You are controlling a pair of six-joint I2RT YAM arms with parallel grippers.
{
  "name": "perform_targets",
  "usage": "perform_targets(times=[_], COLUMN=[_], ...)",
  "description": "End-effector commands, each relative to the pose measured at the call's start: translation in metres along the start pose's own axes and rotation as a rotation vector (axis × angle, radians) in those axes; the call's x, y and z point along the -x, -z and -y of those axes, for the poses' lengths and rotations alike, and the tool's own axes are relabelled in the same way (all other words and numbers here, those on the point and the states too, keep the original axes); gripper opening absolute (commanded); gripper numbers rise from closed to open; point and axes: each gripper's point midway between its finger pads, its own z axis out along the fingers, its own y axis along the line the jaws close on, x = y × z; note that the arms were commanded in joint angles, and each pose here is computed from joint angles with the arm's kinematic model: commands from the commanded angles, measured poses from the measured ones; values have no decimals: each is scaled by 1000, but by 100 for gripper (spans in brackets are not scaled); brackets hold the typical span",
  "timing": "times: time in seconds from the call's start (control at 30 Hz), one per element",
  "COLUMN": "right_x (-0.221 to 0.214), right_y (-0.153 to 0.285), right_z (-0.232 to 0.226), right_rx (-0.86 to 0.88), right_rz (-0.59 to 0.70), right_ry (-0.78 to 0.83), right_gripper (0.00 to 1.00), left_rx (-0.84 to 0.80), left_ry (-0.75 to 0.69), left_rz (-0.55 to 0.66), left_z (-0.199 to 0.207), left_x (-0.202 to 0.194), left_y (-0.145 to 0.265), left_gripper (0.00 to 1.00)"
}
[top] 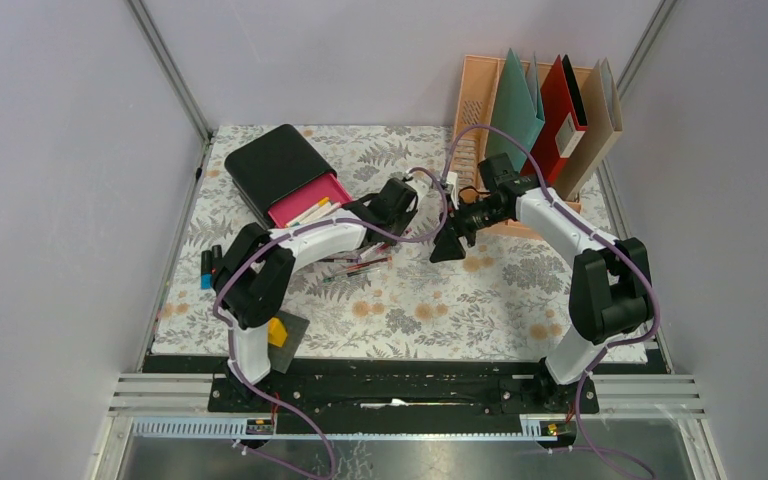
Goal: Organize the desk
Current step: Pick up the stationery from the center of the board.
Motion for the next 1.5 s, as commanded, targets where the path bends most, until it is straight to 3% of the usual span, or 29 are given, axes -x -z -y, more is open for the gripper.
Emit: perform_targets(times=[0.0, 1.0, 1.47], right_x=[20, 20, 22], right_y=[7, 12, 13], right_z=[-5, 4, 2], right_rx=[-11, -38, -35], right_rz=[29, 40, 44], right_ry=[90, 65, 69], right_gripper=[76, 76, 76], left_rx=[29, 11, -124], left_ry=[-21, -7, 43], left_rz=[-11, -156, -172], left_z=[-11, -26, -1], left_x=[5, -46, -52], left_y=[-9, -49, -54], left_gripper=[37, 32, 19])
